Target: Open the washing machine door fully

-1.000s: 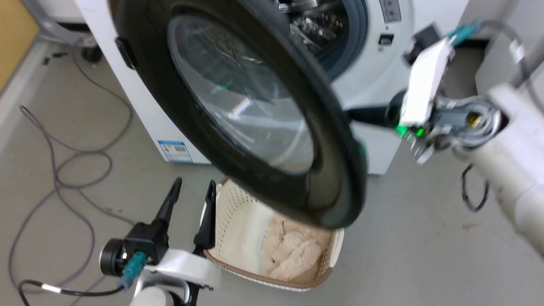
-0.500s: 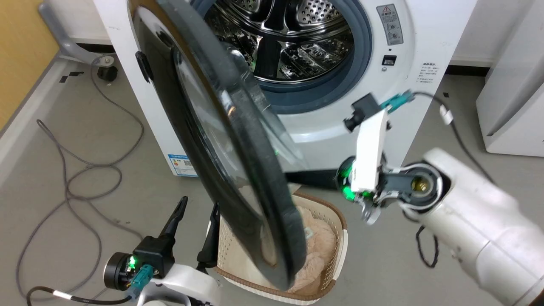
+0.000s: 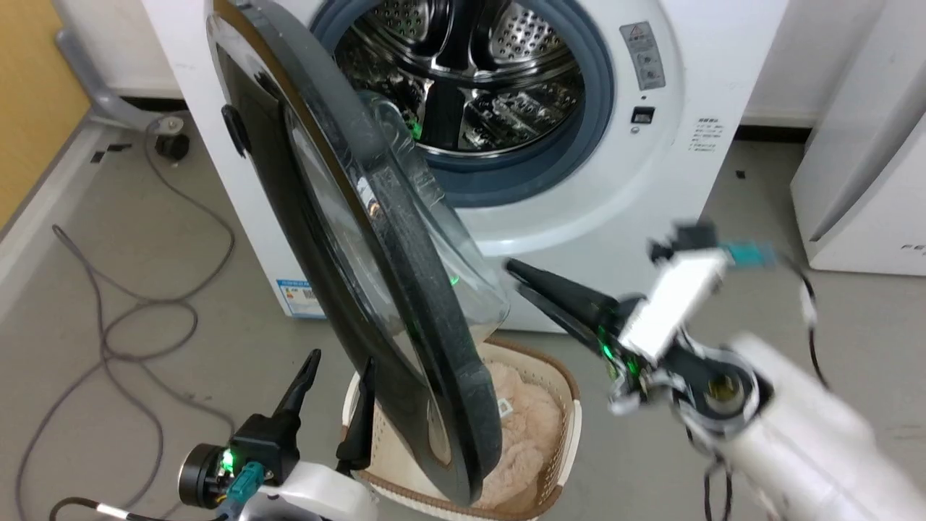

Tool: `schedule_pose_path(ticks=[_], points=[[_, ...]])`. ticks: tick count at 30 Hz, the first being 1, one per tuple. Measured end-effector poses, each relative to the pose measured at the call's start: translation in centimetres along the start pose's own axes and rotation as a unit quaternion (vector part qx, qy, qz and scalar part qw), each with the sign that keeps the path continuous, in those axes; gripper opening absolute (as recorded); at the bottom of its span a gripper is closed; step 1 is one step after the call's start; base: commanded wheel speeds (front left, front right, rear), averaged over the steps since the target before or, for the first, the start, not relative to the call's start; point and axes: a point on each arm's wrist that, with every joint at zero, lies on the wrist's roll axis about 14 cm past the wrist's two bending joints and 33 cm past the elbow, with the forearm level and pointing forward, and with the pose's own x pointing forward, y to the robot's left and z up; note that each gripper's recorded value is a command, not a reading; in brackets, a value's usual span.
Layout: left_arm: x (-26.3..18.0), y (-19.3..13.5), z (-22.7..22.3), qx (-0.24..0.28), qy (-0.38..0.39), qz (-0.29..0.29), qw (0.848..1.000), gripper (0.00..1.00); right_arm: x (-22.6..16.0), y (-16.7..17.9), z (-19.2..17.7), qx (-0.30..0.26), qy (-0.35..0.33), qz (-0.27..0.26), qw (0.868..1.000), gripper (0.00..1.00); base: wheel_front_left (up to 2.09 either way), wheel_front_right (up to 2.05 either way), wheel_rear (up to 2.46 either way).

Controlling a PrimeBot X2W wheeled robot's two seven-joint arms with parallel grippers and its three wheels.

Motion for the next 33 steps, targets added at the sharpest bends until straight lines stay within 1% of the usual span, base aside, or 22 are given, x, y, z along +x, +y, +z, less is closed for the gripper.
schedule_pose_path(ticks=[2, 4, 7, 9, 11, 16, 17, 19, 23, 24, 26, 29, 31, 33], points=[[-0.1, -0.1, 0.0, 0.000, 0.000, -0.001, 1.000, 1.00, -1.2, -1.0, 0.5, 0.026, -0.050, -0.002, 0.998, 1.00, 0.00, 0.00, 0.00], [-0.3, -0.2, -0.1, -0.001, 0.002, -0.001, 1.000, 1.00, -2.6, -2.2, 0.9, 0.053, -0.103, -0.011, 0.993, 1.00, 0.00, 0.00, 0.00], [-0.4, -0.3, -0.2, -0.002, 0.003, -0.003, 1.000, 1.00, -5.5, -4.6, 1.9, 0.080, -0.189, -0.034, 0.978, 1.00, 0.00, 0.00, 0.00], [-0.4, -0.4, -0.2, 0.000, 0.003, -0.004, 1.000, 1.00, -7.6, -6.0, 2.6, 0.093, -0.247, -0.051, 0.963, 1.00, 0.00, 0.00, 0.00], [-0.4, -0.6, -0.2, 0.000, 0.003, -0.007, 1.000, 1.00, -9.9, -7.6, 3.1, 0.098, -0.303, -0.073, 0.945, 1.00, 0.00, 0.00, 0.00], [-0.4, -1.1, -0.7, -0.001, 0.011, -0.014, 1.000, 1.00, -14.9, -11.8, 2.6, 0.066, -0.359, -0.148, 0.919, 1.00, 0.00, 0.00, 0.00], [-0.4, -1.1, -0.8, -0.002, 0.012, -0.014, 1.000, 1.00, -16.2, -12.5, 3.1, 0.058, -0.376, -0.164, 0.910, 1.00, 0.00, 0.00, 0.00], [-0.4, -1.3, -0.9, -0.003, 0.014, -0.016, 1.000, 1.00, -19.1, -13.6, 4.5, 0.035, -0.418, -0.191, 0.887, 1.00, 0.00, 0.00, 0.00], [-0.1, -1.6, -0.9, -0.004, 0.014, -0.019, 1.000, 1.00, -23.3, -14.3, 5.8, -0.050, -0.465, -0.242, 0.850, 1.00, 0.00, 0.00, 0.00], [-0.1, -1.7, -0.9, -0.005, 0.013, -0.021, 1.000, 1.00, -24.4, -14.0, 6.0, -0.101, -0.473, -0.264, 0.834, 1.00, 0.00, 0.00, 0.00], [0.0, -1.8, -0.9, -0.005, 0.014, -0.022, 1.000, 1.00, -25.2, -13.1, 6.4, -0.174, -0.472, -0.287, 0.815, 1.00, 0.00, 0.00, 0.00], [0.1, -1.7, -1.0, -0.004, 0.016, -0.020, 1.000, 1.00, -25.9, -10.6, 7.3, -0.292, -0.469, -0.313, 0.773, 1.00, 0.00, 0.00, 0.00], [0.1, -1.6, -1.1, -0.003, 0.016, -0.018, 1.000, 1.00, -25.9, -9.0, 7.5, -0.368, -0.453, -0.328, 0.743, 1.00, 0.00, 0.00, 0.00], [0.1, -1.5, -1.1, -0.004, 0.018, -0.017, 1.000, 1.00, -25.7, -7.8, 7.3, -0.429, -0.431, -0.340, 0.717, 1.00, 0.00, 0.00, 0.00]])
